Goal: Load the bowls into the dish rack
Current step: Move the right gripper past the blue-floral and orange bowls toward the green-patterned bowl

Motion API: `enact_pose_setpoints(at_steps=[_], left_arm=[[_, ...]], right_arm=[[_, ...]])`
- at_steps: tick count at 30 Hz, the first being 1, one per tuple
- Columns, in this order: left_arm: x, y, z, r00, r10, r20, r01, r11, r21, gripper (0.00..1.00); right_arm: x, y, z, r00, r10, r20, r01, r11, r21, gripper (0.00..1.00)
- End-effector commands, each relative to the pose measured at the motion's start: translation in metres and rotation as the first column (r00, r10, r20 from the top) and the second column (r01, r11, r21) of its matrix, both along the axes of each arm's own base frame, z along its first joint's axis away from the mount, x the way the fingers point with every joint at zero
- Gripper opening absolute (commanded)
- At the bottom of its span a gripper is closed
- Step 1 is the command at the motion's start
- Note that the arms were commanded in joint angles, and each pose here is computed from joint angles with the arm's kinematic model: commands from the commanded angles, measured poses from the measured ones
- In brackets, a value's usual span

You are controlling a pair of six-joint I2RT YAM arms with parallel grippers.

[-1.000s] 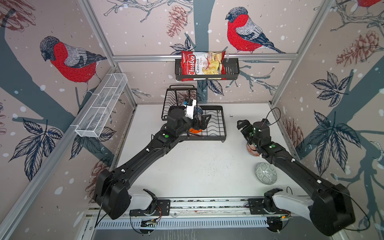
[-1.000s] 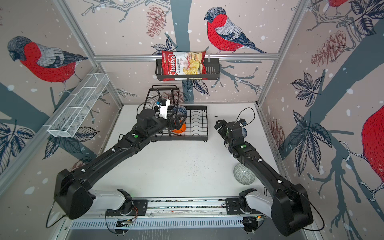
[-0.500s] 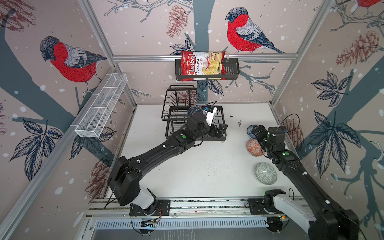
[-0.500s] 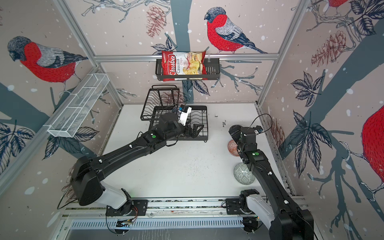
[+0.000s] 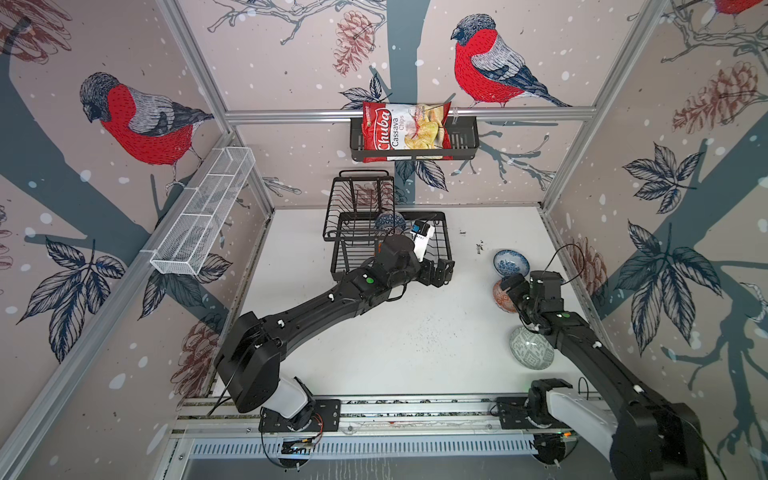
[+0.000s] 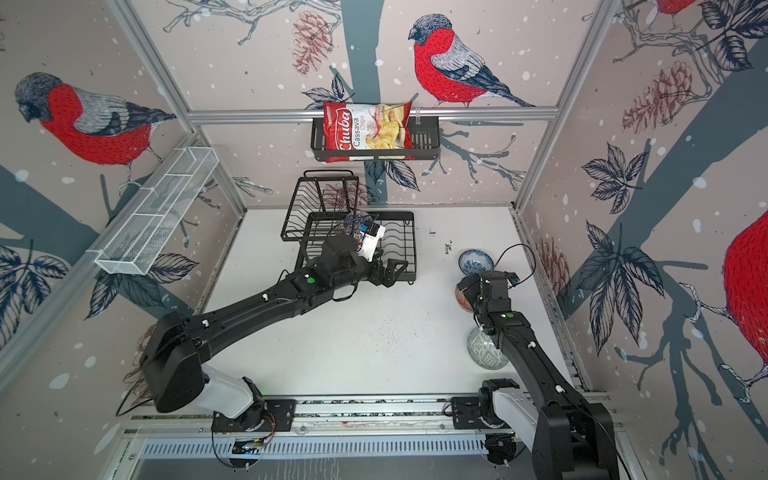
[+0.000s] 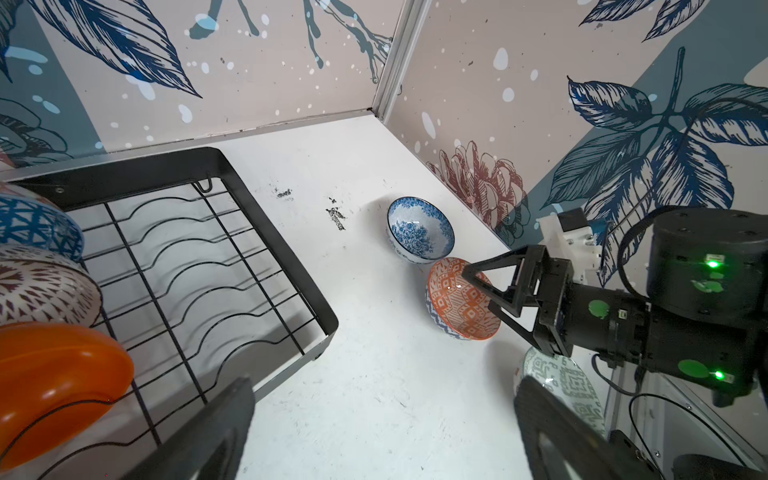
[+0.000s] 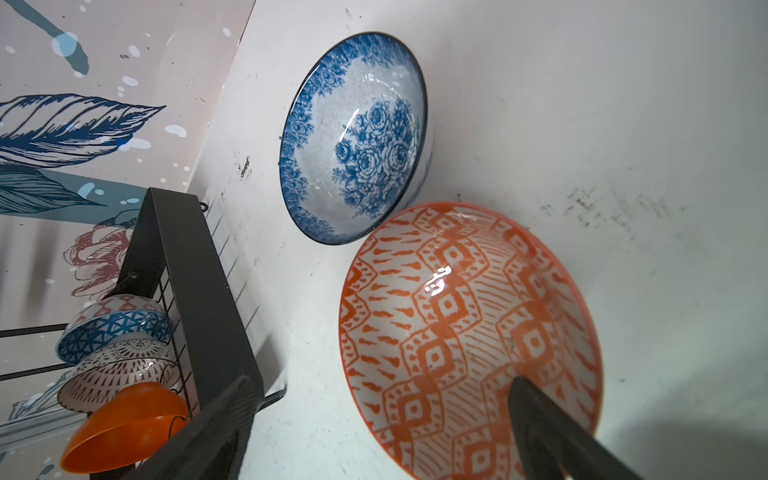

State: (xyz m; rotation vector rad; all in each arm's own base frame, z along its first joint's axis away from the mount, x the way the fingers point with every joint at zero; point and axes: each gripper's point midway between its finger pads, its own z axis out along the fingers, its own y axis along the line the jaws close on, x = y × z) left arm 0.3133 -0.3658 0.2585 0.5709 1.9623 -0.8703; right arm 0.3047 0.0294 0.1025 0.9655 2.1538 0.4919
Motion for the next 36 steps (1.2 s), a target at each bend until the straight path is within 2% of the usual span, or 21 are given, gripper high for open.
enact_pose_setpoints(at_steps=[1, 16, 36], left_arm=[[0.001, -0.004, 0.009, 1.000, -0.006, 0.029, 0.007, 1.000, -0.028, 0.98], [0.003, -0.004, 0.007, 1.000, 0.000, 0.031, 0.000, 1.000, -0.014, 0.98], [0.002, -0.002, 0.016, 0.999, 0.001, 0.042, 0.000, 1.000, -0.018, 0.98]], right_arm=[[0.015, 0.004, 0.009, 0.998, 0.046, 0.037, -0.045, 0.999, -0.016, 0.94], [0.051, 0.028, -0.012, 0.977, 0.203, -0.062, -0.204, 0.979, -0.014, 0.87], [0.077, 0.054, -0.034, 0.961, 0.259, -0.100, -0.261, 0.965, -0.008, 0.87]])
